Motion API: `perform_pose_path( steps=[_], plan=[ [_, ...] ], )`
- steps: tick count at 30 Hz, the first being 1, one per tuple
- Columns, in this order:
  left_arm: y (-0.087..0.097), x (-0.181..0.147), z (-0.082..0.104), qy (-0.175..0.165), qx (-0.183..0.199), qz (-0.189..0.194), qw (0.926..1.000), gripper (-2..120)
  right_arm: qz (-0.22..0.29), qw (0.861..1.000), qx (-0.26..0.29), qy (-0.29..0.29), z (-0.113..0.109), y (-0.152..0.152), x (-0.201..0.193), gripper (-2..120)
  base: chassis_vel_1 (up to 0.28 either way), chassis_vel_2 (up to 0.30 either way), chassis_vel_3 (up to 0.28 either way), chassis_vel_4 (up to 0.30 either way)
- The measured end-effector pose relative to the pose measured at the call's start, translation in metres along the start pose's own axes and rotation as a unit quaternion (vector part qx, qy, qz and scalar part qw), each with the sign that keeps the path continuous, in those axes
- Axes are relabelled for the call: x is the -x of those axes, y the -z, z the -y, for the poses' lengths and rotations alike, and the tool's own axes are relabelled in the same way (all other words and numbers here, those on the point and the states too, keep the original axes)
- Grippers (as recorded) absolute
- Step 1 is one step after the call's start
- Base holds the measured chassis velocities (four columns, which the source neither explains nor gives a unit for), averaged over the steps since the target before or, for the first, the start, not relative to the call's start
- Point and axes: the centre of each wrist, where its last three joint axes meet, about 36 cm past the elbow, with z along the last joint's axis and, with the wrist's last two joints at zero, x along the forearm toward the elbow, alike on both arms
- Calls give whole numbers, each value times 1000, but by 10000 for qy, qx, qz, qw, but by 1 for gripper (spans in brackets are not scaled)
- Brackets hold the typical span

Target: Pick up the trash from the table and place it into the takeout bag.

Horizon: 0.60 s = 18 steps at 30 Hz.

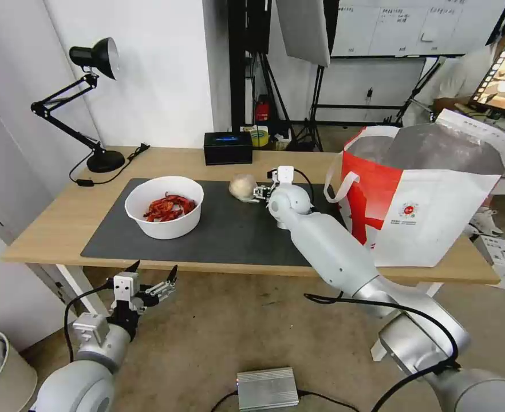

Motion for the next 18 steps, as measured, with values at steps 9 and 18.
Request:
perform_pose_path(
  steps=[9, 18],
  plan=[
    [-2, 1, 1, -10, -26, -15, 10000, 100, -90, 10000, -7, -26, 5, -2, 7, 100, 0, 0, 0, 0],
    [-3, 0, 2, -4, -43, -17, 10000, 100, -188, 9998, 27, 13, 7, -4, 11, 95, 0, 0, 0, 0]
  ],
)
